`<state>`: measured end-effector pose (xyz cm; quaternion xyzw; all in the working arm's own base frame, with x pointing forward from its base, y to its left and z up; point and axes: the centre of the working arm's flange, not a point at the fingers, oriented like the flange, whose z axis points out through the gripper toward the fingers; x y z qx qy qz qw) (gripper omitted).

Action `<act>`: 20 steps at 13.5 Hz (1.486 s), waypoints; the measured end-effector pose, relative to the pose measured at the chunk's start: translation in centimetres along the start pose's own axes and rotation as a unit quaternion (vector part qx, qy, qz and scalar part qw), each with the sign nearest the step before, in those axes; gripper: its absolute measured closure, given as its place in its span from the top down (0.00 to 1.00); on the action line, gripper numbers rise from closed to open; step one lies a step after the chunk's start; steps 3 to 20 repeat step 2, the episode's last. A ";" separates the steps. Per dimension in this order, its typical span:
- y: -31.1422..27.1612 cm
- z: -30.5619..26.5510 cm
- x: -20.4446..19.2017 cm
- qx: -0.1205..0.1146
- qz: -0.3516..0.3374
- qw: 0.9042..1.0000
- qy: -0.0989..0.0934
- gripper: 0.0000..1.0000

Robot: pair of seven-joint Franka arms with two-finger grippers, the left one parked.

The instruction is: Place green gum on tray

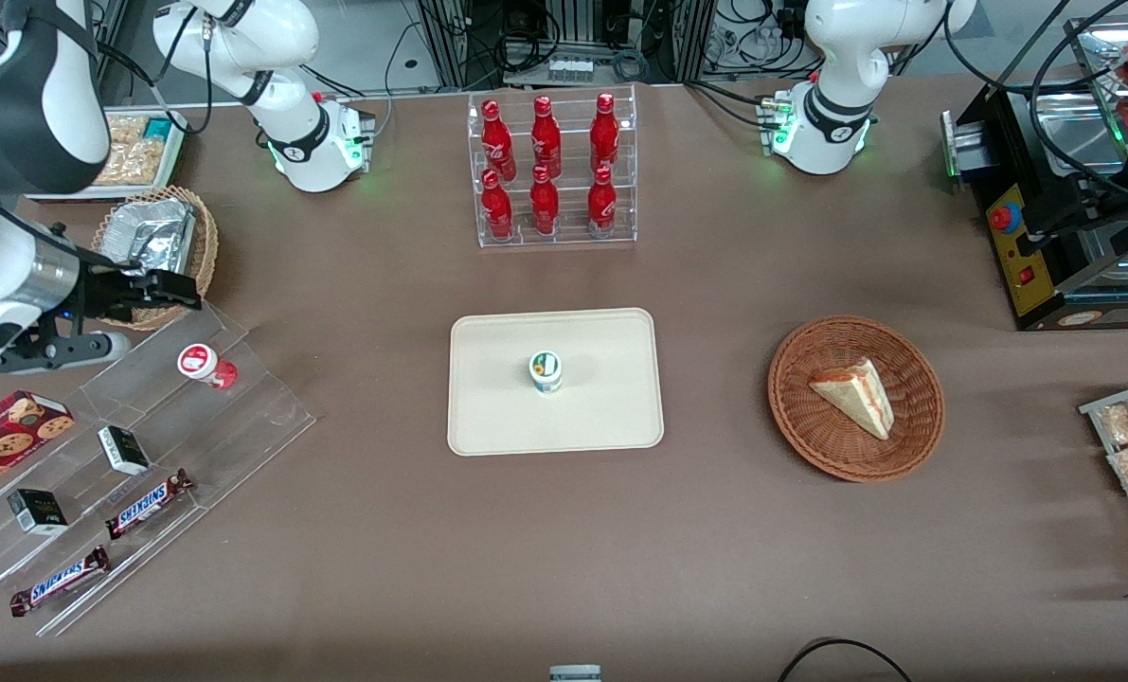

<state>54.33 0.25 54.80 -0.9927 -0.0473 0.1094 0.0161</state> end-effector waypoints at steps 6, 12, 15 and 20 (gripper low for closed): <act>0.8 -0.7 -0.9 -0.008 0.006 1.000 -0.002 0.99; 0.8 -0.7 -0.9 -0.008 0.006 1.000 -0.002 0.99; 0.8 -0.7 -0.9 -0.008 0.006 1.000 -0.002 0.99; 0.8 -0.7 -0.9 -0.008 0.006 1.000 -0.002 0.99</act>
